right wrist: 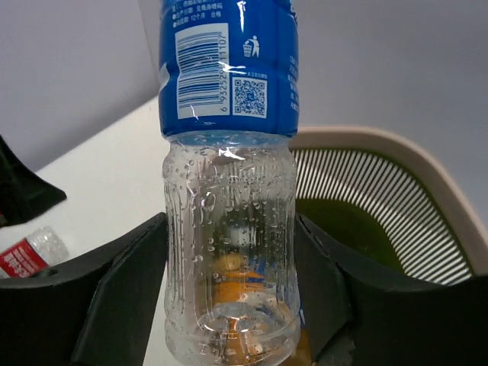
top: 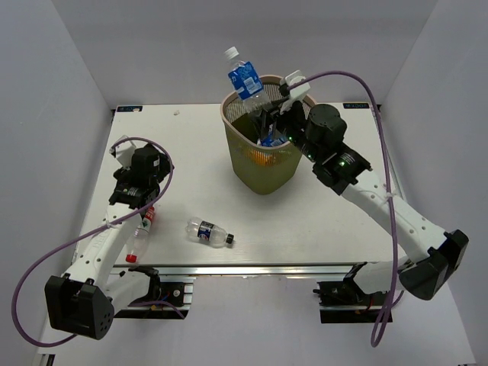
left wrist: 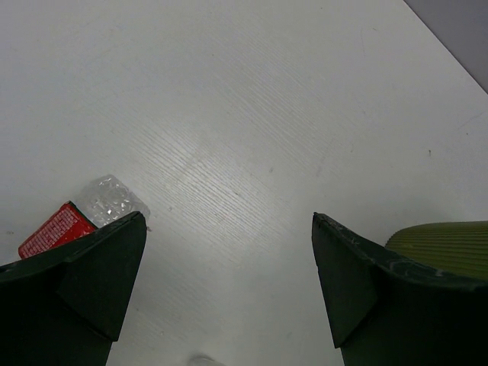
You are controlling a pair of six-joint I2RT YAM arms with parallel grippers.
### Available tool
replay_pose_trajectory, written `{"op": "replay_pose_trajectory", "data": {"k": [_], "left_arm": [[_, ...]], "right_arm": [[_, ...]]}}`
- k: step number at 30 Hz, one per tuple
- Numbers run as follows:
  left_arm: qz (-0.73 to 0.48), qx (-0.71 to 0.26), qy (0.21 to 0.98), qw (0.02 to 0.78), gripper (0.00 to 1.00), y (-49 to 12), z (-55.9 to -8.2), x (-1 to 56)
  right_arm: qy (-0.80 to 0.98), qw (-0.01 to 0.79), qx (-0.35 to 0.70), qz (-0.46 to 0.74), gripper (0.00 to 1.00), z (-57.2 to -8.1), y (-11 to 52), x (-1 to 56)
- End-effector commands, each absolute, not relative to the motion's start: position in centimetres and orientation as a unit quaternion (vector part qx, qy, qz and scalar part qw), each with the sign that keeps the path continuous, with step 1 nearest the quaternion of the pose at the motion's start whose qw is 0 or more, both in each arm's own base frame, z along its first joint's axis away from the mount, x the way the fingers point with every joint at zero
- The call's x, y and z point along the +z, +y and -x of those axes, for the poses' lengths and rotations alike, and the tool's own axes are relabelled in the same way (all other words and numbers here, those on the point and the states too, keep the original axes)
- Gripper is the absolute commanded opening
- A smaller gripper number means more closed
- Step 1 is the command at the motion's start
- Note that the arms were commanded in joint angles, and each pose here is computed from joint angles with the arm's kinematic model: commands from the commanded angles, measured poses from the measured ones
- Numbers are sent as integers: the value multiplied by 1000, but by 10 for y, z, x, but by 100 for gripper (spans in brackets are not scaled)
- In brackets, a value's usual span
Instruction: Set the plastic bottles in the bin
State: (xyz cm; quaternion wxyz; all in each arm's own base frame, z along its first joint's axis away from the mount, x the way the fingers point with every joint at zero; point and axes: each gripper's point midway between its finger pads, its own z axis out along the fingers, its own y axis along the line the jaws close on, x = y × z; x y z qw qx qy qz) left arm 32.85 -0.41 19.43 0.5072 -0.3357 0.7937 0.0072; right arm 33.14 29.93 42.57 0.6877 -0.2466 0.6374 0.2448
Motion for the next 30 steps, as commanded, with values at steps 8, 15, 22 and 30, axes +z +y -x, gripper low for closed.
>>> {"op": "replay_pose_trajectory", "data": {"k": [8, 15, 22, 30], "left_arm": [[414, 49, 768, 486, 98, 17, -318, 197], [444, 76, 773, 447, 98, 25, -290, 179], [462, 127, 777, 408, 98, 39, -253, 154], [490, 161, 775, 365, 98, 47, -226, 135]], "right_arm": [[674, 655, 225, 259, 89, -363, 282, 395], [664, 683, 199, 231, 89, -380, 239, 427], [639, 741, 132, 161, 89, -387, 148, 478], [651, 754, 51, 71, 89, -389, 44, 473]]}}
